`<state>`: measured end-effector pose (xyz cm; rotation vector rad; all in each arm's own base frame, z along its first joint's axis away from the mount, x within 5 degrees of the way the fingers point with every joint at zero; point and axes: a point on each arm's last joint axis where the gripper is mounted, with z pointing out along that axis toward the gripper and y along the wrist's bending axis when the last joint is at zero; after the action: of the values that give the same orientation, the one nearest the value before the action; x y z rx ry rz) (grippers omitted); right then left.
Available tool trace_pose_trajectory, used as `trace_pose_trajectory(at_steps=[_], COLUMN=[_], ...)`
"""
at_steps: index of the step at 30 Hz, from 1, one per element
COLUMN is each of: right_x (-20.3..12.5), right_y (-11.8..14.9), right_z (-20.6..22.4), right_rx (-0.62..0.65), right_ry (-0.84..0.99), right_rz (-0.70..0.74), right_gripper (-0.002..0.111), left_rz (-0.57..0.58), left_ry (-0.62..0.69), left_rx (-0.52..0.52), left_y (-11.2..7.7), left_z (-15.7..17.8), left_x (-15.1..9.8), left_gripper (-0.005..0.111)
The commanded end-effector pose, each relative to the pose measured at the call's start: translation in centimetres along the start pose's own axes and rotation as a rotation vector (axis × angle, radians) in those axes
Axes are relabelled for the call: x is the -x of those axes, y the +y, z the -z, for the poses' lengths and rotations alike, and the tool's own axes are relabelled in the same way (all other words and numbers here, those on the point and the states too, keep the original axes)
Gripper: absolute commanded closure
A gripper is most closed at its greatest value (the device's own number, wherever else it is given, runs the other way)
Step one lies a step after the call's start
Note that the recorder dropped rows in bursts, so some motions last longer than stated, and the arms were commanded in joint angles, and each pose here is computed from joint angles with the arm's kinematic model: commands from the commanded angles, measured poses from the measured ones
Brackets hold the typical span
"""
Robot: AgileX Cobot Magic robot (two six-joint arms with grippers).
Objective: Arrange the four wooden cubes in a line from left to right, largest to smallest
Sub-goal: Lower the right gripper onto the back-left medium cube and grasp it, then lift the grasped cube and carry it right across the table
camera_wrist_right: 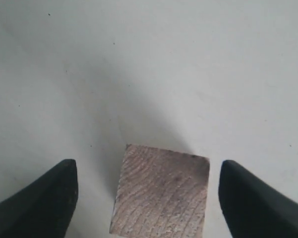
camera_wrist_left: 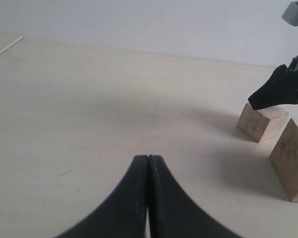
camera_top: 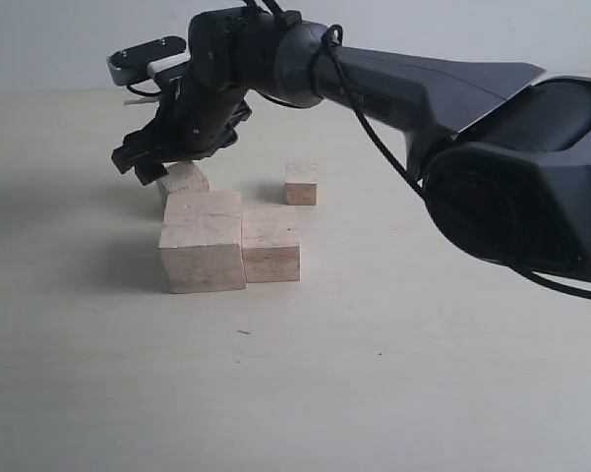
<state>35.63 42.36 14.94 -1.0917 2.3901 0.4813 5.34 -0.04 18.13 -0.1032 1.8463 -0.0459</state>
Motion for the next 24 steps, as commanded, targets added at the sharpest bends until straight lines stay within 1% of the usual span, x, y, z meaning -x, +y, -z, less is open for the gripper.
trace_pose_trajectory(at_steps=[1, 6, 9, 11, 14, 17, 20, 21, 24], right_x=[0.2, -0.2, -0.3, -0.3, -0.3, 0.0, 1.2, 1.8, 3.7], right_y=[0.2, 0.1, 0.1, 0.1, 0.1, 0.1, 0.3, 0.3, 0.7], right_z=[-0.3, -0.9, -1.1, -1.1, -1.1, -0.8, 0.9, 1.7, 4.6], right_rx=[0.002, 0.005, 0.004, 0.004, 0.004, 0.002, -0.006, -0.016, -0.020], right_ry=[-0.022, -0.008, -0.004, -0.004, -0.004, -0.019, -0.050, -0.066, -0.139], right_rz=[0.017, 0.013, 0.012, 0.012, 0.012, 0.016, 0.034, 0.047, 0.060], right_gripper=[0.035, 0.035, 0.040, 0.048, 0.063, 0.082, 0.103, 0.108, 0.108], left_rz=[0.001, 0.001, 0.001, 0.001, 0.001, 0.001, 0.001, 0.001, 0.001], left_ry=[-0.011, -0.011, -0.011, -0.011, -0.011, -0.011, -0.011, -0.011, -0.011], left_rx=[-0.005, -0.005, -0.005, -0.005, -0.005, -0.005, -0.005, -0.005, -0.005], left_y=[0.0, 0.0, 0.0, 0.0, 0.0, 0.0, 0.0, 0.0, 0.0], left_z=[0.0, 0.0, 0.0, 0.0, 0.0, 0.0, 0.0, 0.0, 0.0], left_x=[0.0, 0.0, 0.0, 0.0, 0.0, 0.0, 0.0, 0.0, 0.0], left_gripper=[0.107, 0.107, 0.107, 0.107, 0.107, 0.107, 0.107, 0.107, 0.107])
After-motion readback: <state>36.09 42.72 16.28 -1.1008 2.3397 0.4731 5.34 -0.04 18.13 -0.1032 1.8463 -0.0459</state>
